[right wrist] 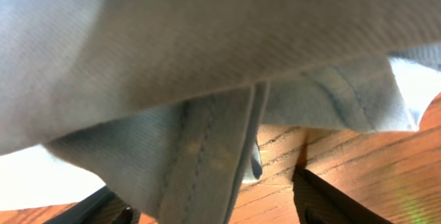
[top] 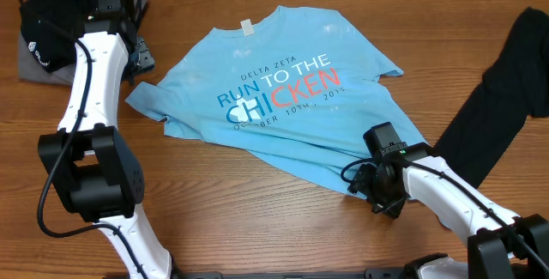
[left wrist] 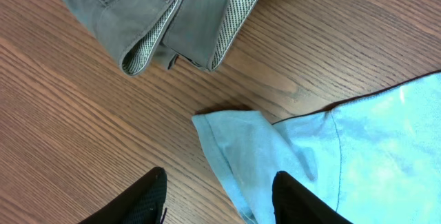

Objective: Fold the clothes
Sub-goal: 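Grasp the T-shirt's left and right bottom corners with both grippers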

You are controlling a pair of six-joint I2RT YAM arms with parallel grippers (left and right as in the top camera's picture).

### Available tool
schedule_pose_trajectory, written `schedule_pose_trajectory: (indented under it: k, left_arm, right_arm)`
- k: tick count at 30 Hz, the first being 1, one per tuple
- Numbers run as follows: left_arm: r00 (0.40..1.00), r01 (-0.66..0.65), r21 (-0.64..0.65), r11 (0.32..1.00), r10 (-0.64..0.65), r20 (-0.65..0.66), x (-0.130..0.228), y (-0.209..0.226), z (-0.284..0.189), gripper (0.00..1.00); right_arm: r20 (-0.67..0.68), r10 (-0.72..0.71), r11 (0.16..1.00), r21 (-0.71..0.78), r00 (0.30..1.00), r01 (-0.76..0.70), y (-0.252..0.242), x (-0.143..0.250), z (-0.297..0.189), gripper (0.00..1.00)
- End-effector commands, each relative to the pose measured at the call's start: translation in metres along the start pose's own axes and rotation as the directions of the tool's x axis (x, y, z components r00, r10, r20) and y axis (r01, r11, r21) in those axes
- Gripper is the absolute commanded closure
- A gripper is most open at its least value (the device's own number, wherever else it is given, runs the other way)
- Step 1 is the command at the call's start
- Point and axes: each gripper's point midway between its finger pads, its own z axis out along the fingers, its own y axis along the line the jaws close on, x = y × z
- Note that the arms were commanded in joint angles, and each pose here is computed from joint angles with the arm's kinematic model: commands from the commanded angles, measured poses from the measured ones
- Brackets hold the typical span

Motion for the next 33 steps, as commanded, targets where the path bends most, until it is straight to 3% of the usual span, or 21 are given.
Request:
schedule_pose_trajectory:
  k: [1,5,10,17,19,25,30,33]
  left_arm:
    - [0.999,0.025,0.013,1.0,-0.025,0.028,-0.01,0.002,-0.009,0.47]
    - [0.999,0.025,0.013,1.0,-0.025,0.028,-0.01,0.002,-0.009,0.47]
    - [0.999,0.023,0.011,1.0,-0.023,0.022,-0.009,0.002,-0.009,0.43]
    - [1.0,0.022,0.008,1.0,-0.022,0.017,-0.008,0.003,-0.009,0.41]
    - [1.0,0.021,0.007,1.0,-0.021,0.015,-0.007,0.003,-0.009,0.4]
    - [1.0,0.019,0.005,1.0,-0.019,0.009,-0.005,0.004,-0.009,0.39]
    - [1.0,-0.011,0.007,1.0,0.012,-0.026,0.003,0.004,-0.009,0.3]
    - [0.994,-0.076,0.073,0.994,0.081,-0.074,0.014,-0.005,-0.01,0.23]
  right_arm:
    - [0.009,0.027,1.0,0.001,1.0,-0.027,-0.002,-0.001,0.0,0.34]
    - [0.019,0.027,1.0,-0.002,0.999,-0.026,-0.001,-0.004,0.0,0.46]
    - [0.033,0.026,1.0,-0.006,0.999,-0.026,0.001,-0.006,0.0,0.52]
    - [0.028,0.058,0.998,0.02,0.998,-0.059,-0.002,-0.008,0.007,0.81]
    - [0.019,0.06,0.998,0.033,0.998,-0.061,-0.004,-0.007,0.009,0.96]
    - [0.049,0.091,0.995,0.023,0.995,-0.092,0.0,-0.015,0.003,0.96]
    - [0.136,0.093,0.995,0.019,0.986,-0.096,0.009,-0.036,-0.04,0.96]
    - [0.238,0.117,0.99,0.049,0.964,-0.132,0.004,-0.061,-0.09,0.96]
